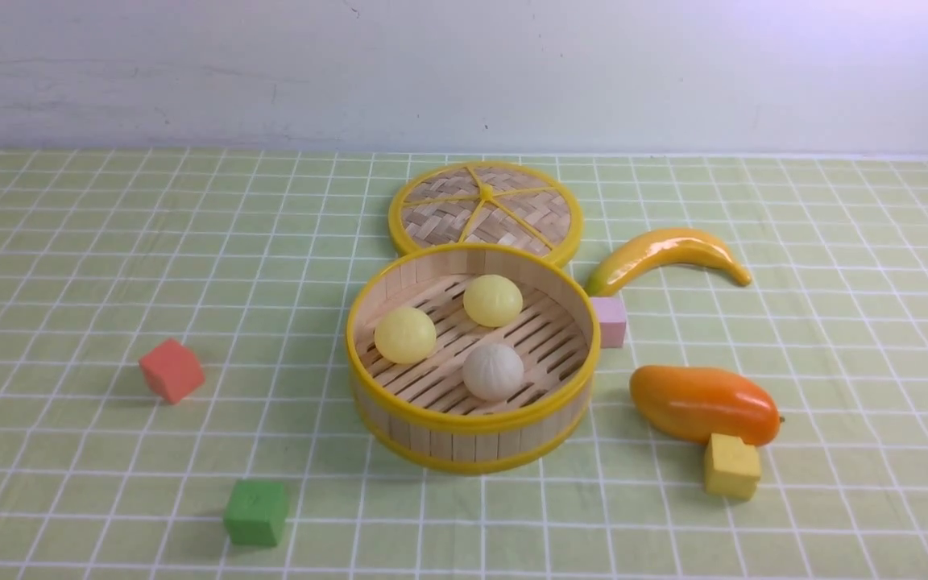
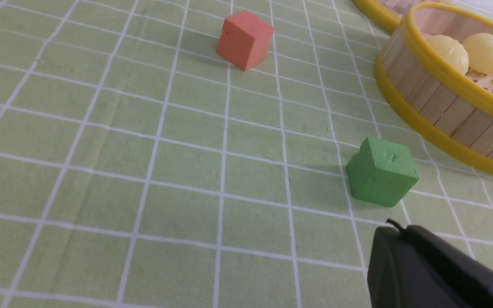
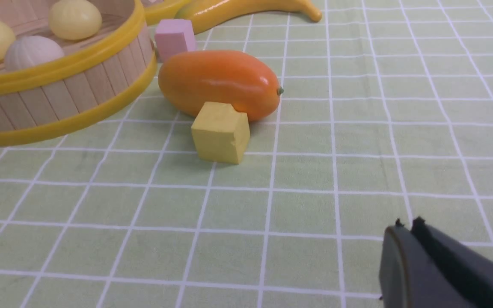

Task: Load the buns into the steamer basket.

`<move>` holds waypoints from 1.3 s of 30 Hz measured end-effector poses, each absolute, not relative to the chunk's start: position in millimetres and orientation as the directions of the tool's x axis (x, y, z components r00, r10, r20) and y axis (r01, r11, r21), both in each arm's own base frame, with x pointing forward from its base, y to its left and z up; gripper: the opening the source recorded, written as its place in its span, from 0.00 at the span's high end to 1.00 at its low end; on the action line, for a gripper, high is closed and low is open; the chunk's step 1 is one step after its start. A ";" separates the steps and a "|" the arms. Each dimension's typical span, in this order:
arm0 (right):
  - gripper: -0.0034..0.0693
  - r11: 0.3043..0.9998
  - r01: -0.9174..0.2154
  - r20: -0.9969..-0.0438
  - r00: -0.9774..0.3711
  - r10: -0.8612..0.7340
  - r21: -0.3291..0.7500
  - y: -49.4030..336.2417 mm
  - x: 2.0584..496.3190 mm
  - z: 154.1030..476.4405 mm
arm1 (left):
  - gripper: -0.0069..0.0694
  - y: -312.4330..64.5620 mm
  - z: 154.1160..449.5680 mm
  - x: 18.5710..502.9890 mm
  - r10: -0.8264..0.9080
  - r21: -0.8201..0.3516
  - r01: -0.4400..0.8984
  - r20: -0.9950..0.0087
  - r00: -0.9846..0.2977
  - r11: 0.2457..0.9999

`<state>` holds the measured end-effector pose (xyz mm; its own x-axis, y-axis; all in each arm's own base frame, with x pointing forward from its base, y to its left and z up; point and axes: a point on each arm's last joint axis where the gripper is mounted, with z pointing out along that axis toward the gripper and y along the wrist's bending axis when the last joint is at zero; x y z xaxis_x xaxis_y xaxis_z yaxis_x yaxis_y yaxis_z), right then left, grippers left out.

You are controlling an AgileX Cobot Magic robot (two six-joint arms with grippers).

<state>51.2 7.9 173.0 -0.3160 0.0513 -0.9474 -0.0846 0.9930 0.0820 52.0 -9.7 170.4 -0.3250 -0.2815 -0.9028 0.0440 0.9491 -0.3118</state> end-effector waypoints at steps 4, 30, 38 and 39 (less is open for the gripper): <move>0.92 0.993 -0.085 -0.947 -0.316 0.051 0.082 7.9 51.2 173.0 | 0.93 -9.7 170.4 52.0 -0.284 -0.314 0.043 -0.902 -0.325 0.949; 0.90 0.993 -0.085 -0.947 -0.316 0.051 0.082 7.9 51.3 173.0 | 0.93 -9.6 170.4 52.1 -0.282 -0.312 0.043 -0.903 -0.325 0.949; 0.88 0.993 -0.085 -0.947 -0.316 0.051 0.082 7.9 51.3 173.0 | 0.93 -9.6 170.4 52.1 -0.282 -0.312 0.043 -0.903 -0.325 0.949; 0.88 0.993 -0.085 -0.947 -0.316 0.051 0.082 7.9 51.3 173.0 | 0.93 -9.6 170.4 52.1 -0.282 -0.312 0.043 -0.903 -0.325 0.949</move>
<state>51.3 7.9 173.0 -0.3162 0.0513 -0.9473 -0.0845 0.9930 0.0820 52.1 -9.6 170.4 -0.3249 -0.2823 -0.9026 0.0429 0.9490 -0.3123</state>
